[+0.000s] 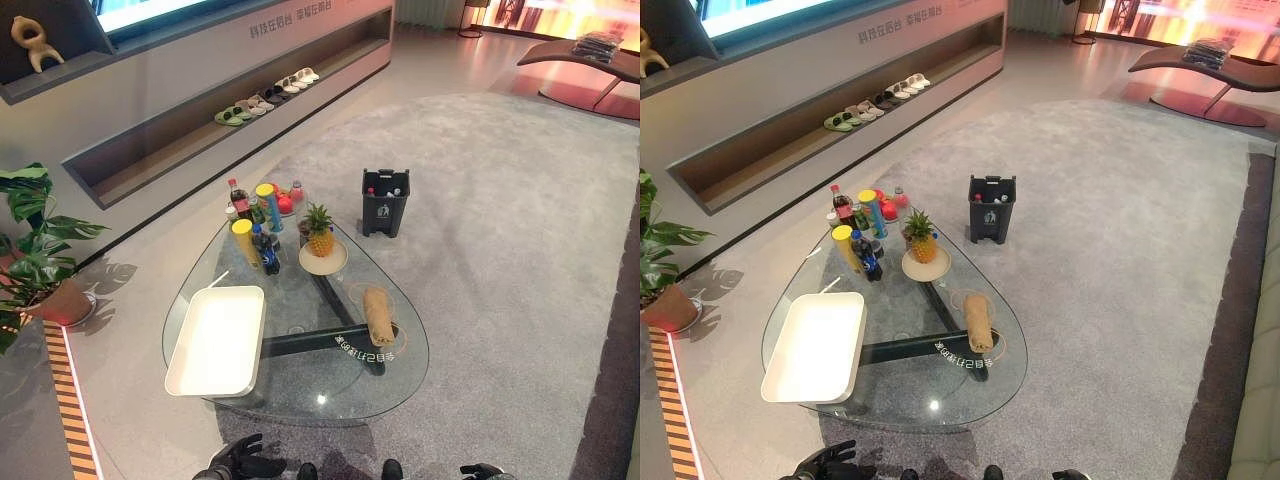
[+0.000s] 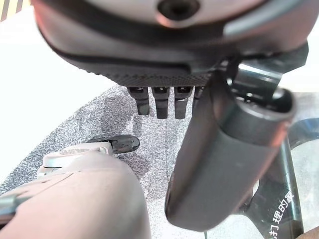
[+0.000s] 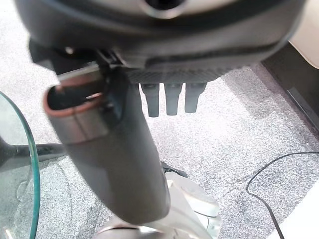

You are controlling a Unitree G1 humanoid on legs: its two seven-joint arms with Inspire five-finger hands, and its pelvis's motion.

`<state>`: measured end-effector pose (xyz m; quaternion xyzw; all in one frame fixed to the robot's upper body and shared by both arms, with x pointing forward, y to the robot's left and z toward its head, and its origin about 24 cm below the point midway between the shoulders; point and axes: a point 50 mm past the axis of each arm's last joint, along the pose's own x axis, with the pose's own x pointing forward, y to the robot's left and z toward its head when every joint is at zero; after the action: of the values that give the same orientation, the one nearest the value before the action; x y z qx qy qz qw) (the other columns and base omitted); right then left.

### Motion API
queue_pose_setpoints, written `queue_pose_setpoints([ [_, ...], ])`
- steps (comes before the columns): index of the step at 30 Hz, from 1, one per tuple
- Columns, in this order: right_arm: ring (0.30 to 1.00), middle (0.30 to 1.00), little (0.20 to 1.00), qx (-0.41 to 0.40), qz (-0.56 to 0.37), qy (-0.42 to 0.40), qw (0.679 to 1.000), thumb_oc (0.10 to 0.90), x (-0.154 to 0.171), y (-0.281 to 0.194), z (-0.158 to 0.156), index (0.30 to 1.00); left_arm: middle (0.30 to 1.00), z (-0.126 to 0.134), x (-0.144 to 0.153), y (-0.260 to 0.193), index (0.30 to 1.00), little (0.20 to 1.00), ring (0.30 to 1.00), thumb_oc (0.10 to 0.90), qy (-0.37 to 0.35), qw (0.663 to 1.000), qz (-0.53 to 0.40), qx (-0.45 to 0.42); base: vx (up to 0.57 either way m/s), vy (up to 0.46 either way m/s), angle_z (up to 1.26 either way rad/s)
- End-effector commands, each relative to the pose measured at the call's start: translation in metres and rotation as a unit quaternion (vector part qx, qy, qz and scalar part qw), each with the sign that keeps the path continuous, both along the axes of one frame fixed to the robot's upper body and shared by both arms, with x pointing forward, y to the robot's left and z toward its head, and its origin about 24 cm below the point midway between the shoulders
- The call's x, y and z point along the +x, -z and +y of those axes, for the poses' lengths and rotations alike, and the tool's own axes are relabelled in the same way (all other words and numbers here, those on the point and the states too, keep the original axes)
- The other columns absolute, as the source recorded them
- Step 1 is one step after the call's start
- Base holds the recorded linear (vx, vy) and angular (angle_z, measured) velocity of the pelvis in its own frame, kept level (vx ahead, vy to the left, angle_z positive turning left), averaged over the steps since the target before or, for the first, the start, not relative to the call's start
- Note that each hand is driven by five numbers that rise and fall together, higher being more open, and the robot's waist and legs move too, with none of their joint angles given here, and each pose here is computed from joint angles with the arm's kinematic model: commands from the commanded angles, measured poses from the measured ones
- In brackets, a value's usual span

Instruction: Wipe the table with a cloth and put it in the basket.

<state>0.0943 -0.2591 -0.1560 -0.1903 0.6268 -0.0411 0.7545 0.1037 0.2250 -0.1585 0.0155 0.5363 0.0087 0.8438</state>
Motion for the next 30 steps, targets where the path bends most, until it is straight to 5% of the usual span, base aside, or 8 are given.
queue_pose_setpoints([
  [1,0.9,0.9,0.9,-0.027,-0.001,-0.02,0.999,0.8,0.015,-0.007,-0.011,0.9,0.9,0.009,0.03,-0.01,0.9,0.9,0.9,0.8,-0.002,0.999,-0.041,0.023,0.0,0.0,0.0],
  [8,0.9,0.9,0.9,-0.044,-0.011,-0.027,0.999,0.8,0.025,-0.013,-0.021,0.9,0.9,0.013,0.041,-0.016,0.9,0.9,0.9,0.8,-0.037,0.996,-0.072,0.028,0.0,0.025,-0.01],
  [22,0.9,0.9,0.9,-0.092,-0.096,-0.031,0.991,0.8,0.086,-0.04,-0.028,0.9,0.9,0.03,0.113,-0.057,0.9,0.9,0.9,0.8,-0.092,0.974,-0.204,0.048,-0.11,-0.007,-0.04],
  [30,0.9,0.9,0.9,-0.146,-0.209,-0.029,0.966,0.8,0.151,-0.089,-0.045,0.9,0.9,0.043,0.163,-0.1,0.9,0.9,0.9,0.8,-0.119,0.949,-0.29,0.036,-0.14,-0.009,-0.05],
])
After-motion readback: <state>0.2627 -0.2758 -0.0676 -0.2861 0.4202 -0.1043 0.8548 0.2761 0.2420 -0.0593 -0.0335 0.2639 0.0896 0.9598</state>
